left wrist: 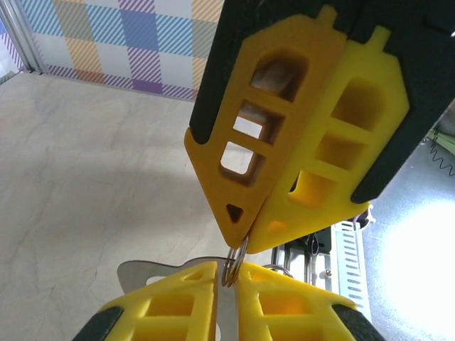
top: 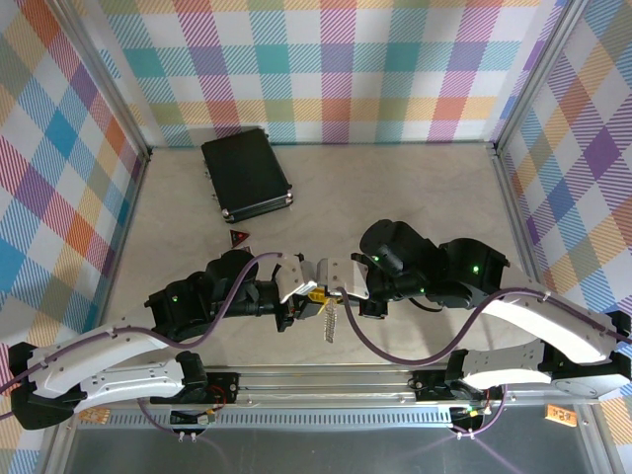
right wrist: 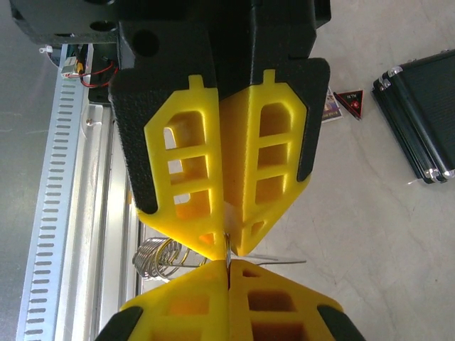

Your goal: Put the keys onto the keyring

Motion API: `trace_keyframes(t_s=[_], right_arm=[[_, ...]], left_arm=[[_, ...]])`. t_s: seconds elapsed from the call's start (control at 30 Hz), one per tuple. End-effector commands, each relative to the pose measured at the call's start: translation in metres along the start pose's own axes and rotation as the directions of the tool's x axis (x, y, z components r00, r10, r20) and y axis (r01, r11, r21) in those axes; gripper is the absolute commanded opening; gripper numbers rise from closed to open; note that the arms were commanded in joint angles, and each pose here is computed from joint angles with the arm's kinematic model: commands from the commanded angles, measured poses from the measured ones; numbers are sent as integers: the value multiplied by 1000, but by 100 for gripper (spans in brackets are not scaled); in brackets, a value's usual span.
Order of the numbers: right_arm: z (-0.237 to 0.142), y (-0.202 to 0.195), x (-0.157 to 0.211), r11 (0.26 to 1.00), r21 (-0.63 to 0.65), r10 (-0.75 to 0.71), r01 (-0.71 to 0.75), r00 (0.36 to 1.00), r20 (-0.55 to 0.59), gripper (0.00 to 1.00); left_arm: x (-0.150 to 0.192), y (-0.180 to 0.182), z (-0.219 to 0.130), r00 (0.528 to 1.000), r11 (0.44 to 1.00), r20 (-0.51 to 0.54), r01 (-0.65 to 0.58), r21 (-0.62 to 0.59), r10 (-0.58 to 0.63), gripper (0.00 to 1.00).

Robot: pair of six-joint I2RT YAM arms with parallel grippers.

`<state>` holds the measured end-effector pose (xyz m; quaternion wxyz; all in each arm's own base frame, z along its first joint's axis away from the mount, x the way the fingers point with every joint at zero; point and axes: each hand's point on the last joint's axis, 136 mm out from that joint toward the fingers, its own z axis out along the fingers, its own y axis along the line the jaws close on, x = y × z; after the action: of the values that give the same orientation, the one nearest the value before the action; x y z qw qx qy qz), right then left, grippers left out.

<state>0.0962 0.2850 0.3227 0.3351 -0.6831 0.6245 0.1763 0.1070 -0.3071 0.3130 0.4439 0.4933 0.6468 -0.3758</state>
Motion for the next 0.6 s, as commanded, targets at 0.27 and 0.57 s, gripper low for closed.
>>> trace_keyframes(t_s=[0.27, 0.57], right_arm=[[2, 6, -11, 999, -43, 4, -3, 1000, 27, 0], [8, 9, -8, 998, -64, 8, -7, 1000, 10, 0]], left_arm=[[-21, -9, 0, 997, 998, 75, -39, 47, 35, 7], [-22, -7, -2, 996, 998, 83, -46, 32, 43, 7]])
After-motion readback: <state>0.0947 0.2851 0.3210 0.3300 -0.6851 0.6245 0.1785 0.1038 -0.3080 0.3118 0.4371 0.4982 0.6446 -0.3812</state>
